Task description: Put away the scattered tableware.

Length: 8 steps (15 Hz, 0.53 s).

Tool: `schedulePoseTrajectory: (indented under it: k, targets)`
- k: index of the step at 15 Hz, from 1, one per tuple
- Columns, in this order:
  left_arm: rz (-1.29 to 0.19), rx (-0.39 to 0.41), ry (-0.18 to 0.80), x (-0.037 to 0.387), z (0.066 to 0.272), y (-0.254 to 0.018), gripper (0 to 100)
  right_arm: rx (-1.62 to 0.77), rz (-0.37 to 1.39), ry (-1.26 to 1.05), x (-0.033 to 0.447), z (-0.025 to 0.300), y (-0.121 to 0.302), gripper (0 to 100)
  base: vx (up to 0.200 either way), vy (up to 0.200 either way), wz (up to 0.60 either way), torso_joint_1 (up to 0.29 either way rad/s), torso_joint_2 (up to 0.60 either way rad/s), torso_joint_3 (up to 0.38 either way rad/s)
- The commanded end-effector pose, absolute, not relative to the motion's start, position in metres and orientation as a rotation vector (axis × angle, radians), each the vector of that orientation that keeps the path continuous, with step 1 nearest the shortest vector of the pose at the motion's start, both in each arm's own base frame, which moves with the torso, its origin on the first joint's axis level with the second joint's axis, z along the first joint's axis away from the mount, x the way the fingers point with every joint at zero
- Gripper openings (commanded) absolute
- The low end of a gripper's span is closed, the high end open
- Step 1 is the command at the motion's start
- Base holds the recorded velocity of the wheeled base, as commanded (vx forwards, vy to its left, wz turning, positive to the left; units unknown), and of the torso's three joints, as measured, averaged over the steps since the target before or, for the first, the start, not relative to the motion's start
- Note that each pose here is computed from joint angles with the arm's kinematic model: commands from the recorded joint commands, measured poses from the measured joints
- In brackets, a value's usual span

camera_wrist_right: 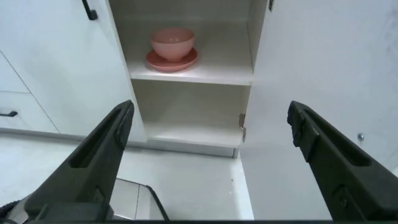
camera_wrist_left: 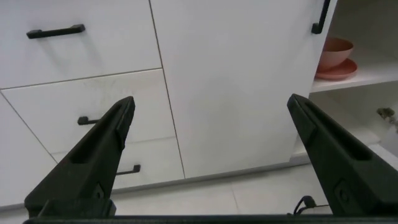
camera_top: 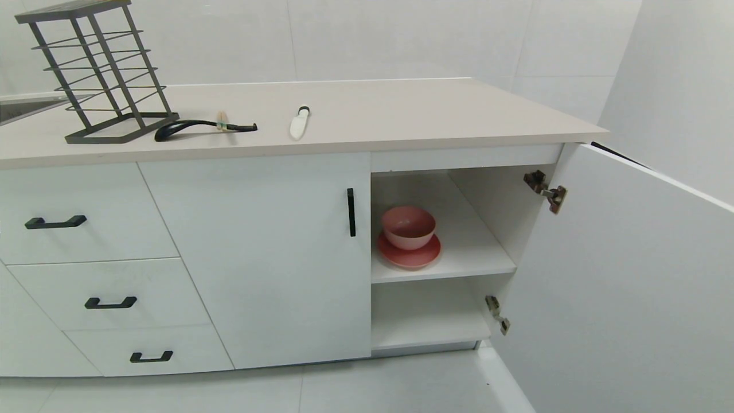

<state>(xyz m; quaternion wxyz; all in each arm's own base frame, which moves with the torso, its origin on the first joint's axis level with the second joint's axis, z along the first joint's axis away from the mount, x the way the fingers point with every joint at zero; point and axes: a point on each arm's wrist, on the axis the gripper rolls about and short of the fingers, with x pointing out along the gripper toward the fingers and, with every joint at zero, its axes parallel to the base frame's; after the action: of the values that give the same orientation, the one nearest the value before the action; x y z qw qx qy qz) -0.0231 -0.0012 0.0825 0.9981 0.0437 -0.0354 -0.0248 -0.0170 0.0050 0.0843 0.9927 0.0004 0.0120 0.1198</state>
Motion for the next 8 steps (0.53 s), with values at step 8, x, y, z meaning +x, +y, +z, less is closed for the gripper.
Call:
schedulePoseTrajectory:
  k: [8]
  targets:
    - [-0.019, 0.039, -0.069, -0.023, 0.0825, -0.0005, 100, -0.029, 0.065, 0.014, -0.0219, 0.0754, 0.0014, 100, -0.05, 0.0, 0.0, 0.001, 0.0, 0.001]
